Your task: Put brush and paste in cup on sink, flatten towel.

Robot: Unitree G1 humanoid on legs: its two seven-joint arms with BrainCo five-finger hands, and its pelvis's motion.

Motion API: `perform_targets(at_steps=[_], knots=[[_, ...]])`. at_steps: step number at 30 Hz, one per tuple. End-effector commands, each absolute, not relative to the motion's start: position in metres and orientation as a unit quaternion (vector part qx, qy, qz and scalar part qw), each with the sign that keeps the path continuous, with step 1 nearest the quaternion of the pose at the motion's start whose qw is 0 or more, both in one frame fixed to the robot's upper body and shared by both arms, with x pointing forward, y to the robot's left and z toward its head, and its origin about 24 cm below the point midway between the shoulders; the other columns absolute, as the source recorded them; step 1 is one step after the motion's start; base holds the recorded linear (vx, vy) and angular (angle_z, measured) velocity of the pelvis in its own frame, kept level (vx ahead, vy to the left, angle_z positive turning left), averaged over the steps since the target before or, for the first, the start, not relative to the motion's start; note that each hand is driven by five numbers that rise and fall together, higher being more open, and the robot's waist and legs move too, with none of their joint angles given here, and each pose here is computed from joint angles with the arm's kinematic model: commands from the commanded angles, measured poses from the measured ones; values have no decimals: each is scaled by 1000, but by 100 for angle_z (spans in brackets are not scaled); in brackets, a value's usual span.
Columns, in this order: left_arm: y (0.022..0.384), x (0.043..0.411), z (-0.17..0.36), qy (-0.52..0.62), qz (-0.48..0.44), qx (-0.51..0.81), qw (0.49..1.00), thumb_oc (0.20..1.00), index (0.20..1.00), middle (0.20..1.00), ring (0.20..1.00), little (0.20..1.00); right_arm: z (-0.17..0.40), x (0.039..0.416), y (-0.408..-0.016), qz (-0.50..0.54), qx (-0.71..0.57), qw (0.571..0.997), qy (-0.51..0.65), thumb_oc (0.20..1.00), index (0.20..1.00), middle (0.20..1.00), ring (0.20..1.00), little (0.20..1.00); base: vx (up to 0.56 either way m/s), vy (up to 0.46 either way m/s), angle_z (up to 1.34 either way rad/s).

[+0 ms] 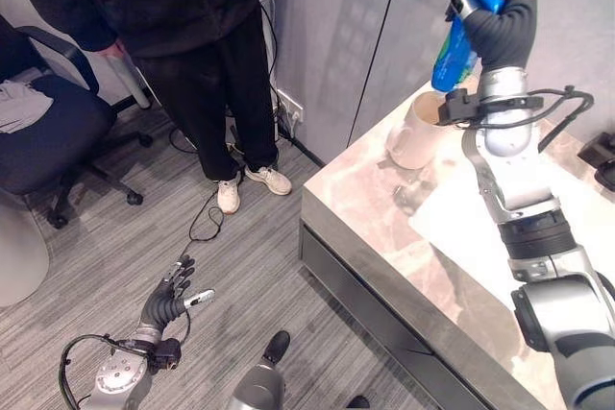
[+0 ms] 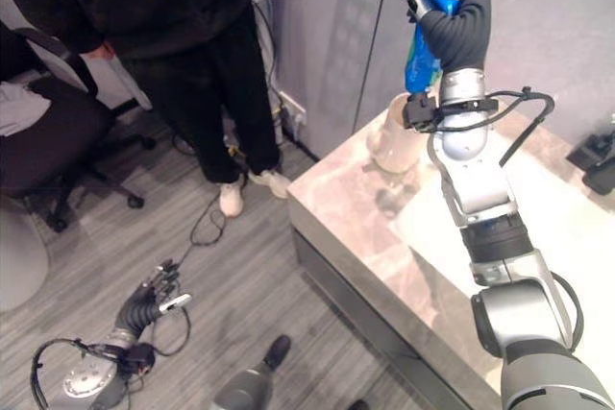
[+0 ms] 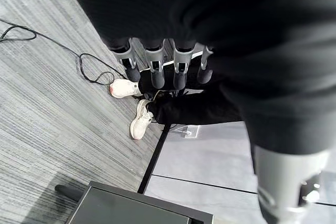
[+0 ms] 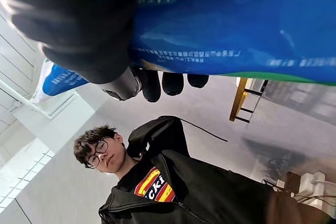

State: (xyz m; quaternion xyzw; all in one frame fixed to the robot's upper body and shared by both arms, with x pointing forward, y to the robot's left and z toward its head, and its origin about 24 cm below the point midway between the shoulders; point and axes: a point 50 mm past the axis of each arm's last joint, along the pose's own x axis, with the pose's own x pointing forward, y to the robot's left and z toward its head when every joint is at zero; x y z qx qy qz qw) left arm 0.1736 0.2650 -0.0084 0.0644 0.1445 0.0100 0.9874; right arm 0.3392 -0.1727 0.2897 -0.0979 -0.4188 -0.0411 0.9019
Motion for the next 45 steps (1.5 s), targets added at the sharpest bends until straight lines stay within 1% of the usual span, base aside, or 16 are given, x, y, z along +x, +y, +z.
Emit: perform_targets(at_steps=[1,18,28,39,40,41,42,45], knots=[[272,173,-2,134,4,103,986,1000,1000,1000,1000,1000,305,336,-172,-36,-73,891,-448,200,200,200,200,200,0,0,0],[268,175,-5,135,0,107,985,1000,1000,1000,1000,1000,293,344,-171,-42,-57,905,-419,200,200,200,200,200,0,0,0],[264,180,2,119,-18,119,986,1000,1000,1000,1000,1000,280,357,-176,-59,-61,921,-381,200,200,200,200,200,-2,0,-1],[263,183,3,114,-21,130,985,1000,1000,1000,1000,1000,277,361,-177,-71,-52,924,-372,206,206,206,206,206,-1,-1,-1],[263,183,2,115,-20,130,985,1000,1000,1000,1000,1000,277,361,-176,-71,-53,924,-372,495,495,495,495,495,0,0,0],[264,183,2,115,-18,130,985,1000,1000,1000,1000,1000,277,361,-176,-70,-53,924,-373,617,617,617,617,617,0,0,0],[264,183,2,115,-18,130,985,1000,1000,1000,1000,1000,277,361,-176,-70,-53,924,-373,1000,1000,1000,1000,1000,0,0,0],[263,183,2,115,-16,131,985,1000,1000,1000,1000,1000,278,360,-173,-65,-55,923,-376,1000,1000,1000,1000,1000,0,0,0]])
